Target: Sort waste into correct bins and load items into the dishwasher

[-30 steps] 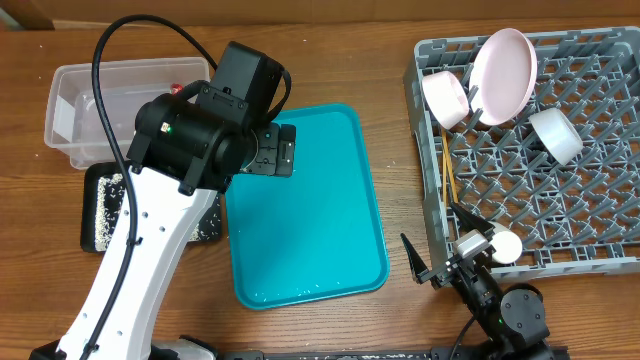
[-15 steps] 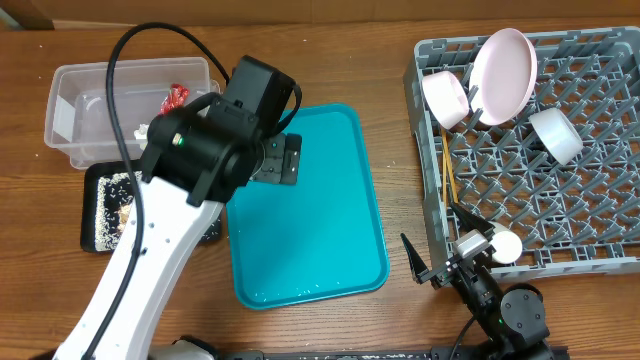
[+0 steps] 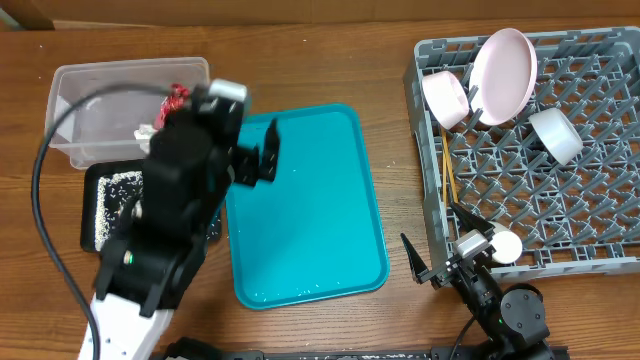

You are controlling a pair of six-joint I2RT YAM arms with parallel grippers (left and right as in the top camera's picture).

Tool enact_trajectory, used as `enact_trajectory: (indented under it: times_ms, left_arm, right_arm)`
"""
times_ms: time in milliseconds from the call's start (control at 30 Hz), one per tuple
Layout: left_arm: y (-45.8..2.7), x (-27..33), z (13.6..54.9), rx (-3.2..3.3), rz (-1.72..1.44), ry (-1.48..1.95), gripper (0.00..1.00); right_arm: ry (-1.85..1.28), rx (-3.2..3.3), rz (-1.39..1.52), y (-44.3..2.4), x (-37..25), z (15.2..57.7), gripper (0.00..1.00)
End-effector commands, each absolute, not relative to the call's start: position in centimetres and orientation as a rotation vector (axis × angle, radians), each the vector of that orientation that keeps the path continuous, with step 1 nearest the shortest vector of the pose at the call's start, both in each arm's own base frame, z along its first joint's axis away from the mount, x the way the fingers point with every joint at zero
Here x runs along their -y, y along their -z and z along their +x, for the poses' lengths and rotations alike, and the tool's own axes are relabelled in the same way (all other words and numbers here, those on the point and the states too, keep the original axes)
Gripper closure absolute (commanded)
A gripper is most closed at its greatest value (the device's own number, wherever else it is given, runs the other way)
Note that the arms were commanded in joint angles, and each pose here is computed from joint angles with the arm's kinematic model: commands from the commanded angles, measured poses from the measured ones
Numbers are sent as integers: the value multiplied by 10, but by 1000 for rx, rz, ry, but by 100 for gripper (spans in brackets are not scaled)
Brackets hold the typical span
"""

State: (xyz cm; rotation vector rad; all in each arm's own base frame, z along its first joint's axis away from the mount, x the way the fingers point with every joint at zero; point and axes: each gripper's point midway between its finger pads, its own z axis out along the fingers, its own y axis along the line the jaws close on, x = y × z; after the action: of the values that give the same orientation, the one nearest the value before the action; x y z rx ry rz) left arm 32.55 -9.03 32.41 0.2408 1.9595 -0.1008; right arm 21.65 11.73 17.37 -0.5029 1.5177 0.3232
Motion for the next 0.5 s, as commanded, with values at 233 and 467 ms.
enact_trajectory:
  times_ms: [233,467]
  left_arm:
    - [-279,29,243,-1741,56,84,0]
    - [-229,23,223,-1688,44,88,0]
  right_arm:
    - [-324,-1514,-502,-172,-117,217,0]
    - [-324,-1514,-502,-172,-117,217,0]
